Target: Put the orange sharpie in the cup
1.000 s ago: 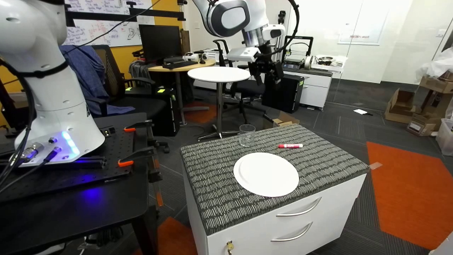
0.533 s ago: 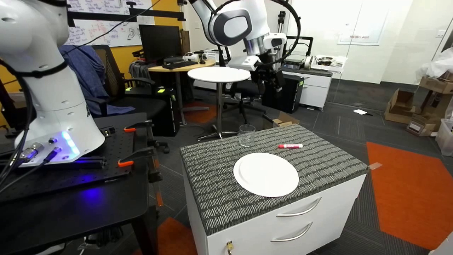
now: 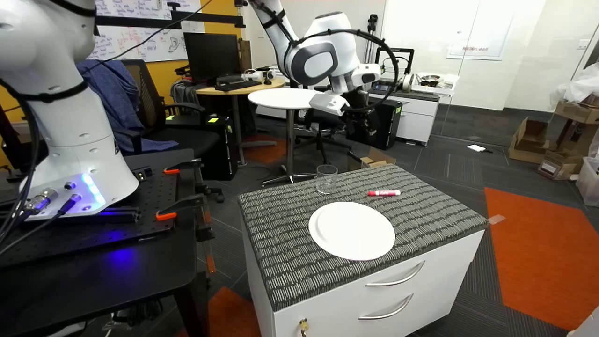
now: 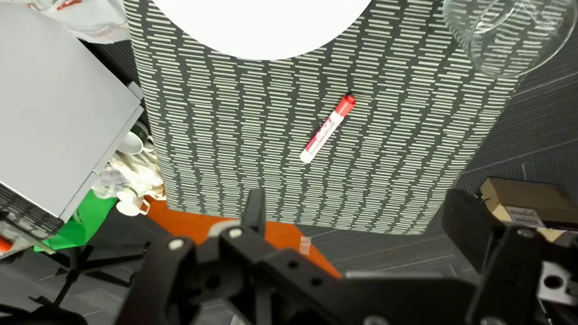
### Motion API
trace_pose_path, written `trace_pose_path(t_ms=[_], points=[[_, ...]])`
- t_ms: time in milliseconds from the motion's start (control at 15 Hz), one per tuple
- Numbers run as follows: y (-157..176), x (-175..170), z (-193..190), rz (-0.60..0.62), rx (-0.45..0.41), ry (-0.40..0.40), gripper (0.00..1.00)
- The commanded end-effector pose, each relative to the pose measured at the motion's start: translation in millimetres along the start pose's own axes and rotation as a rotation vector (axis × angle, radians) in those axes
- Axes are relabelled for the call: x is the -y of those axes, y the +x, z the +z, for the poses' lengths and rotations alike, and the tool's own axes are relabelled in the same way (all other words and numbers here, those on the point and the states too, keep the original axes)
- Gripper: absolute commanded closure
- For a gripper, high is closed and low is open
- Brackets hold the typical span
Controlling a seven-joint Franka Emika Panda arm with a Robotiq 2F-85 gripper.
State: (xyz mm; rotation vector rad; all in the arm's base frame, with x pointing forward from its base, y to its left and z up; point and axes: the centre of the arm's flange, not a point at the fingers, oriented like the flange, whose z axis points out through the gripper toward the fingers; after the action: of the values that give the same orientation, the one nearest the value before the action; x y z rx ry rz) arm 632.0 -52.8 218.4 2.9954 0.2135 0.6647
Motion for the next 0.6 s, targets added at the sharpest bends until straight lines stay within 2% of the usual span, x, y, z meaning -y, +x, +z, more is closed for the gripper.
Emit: trace_pose_path(t_ms=[0,533], points=[[20,6,38,0.072,-0.035,-0.013,0.00],[52,31,95,0.164,-0.059,0.008,0.00]])
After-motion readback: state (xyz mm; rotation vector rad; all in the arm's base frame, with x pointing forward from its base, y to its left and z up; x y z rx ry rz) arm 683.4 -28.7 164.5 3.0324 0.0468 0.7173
